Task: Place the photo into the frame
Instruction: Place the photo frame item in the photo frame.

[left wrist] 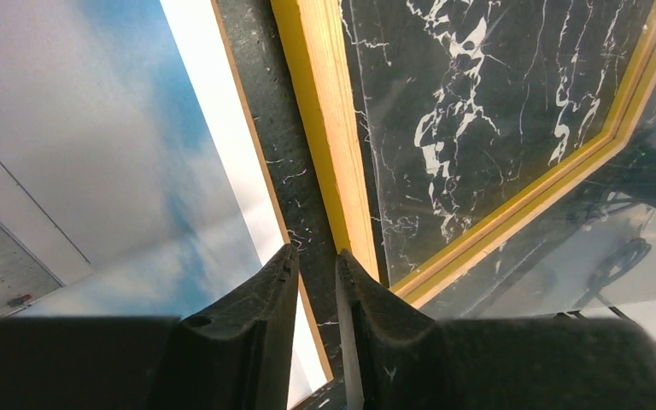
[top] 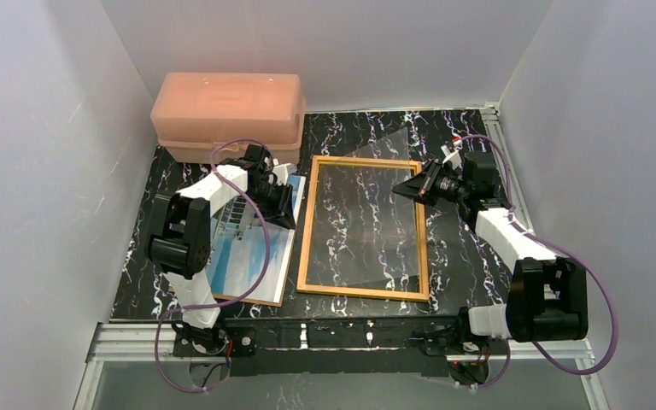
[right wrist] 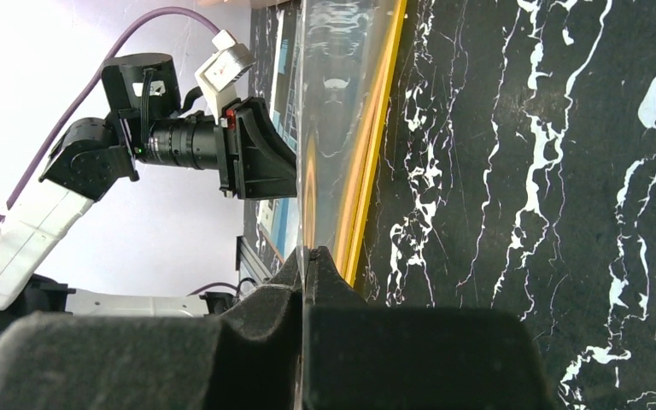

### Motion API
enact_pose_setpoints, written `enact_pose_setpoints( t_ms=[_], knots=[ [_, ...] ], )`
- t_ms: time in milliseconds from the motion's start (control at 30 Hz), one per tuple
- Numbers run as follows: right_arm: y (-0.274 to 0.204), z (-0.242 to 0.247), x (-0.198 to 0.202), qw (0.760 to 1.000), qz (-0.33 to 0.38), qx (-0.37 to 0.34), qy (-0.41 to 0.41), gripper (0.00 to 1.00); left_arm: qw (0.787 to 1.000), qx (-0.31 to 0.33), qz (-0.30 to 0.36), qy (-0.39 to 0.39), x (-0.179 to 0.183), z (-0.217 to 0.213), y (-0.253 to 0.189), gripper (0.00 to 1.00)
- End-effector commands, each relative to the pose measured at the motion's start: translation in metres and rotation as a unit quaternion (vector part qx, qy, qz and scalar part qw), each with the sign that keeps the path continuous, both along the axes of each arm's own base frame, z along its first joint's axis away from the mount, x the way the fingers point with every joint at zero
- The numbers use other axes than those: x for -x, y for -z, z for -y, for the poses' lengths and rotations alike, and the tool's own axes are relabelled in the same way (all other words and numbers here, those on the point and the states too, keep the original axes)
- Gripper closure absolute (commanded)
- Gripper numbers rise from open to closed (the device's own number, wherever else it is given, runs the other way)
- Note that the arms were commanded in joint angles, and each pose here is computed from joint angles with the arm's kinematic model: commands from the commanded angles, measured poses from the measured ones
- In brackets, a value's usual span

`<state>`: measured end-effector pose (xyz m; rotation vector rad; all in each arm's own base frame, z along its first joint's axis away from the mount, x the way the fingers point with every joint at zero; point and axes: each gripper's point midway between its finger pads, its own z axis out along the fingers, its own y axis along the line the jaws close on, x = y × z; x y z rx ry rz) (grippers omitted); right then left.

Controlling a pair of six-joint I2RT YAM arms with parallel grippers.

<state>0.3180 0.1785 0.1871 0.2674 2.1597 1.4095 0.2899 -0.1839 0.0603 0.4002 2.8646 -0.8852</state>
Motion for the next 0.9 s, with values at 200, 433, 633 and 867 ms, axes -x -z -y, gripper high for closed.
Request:
enact_pose_setpoints(
  t_ms=[200, 433, 633, 867],
  knots=[
    [-0.012, -0.002, -0.006, 0.999, 0.047, 0.003, -0.023, 0.99, 1.0, 0.008, 0.002, 0.007, -0.005, 0.012, -0.002, 0.72],
    [-0.013, 0.001, -0.011, 0.998, 0.053, 0.016, -0.017, 0.99, 1.0, -0.002, -0.01, 0.012, -0.004, 0.013, 0.005, 0.66],
    [-0.005, 0.003, -0.017, 0.998, 0.05, 0.022, -0.009, 0.99, 1.0, -0.007, -0.013, 0.015, -0.005, 0.015, 0.006, 0.69],
    [0.004, 0.008, -0.02, 0.998, 0.051, 0.025, 0.0, 0.99, 1.0, -0.009, -0.017, 0.02, -0.003, 0.016, 0.008, 0.71]
  ],
)
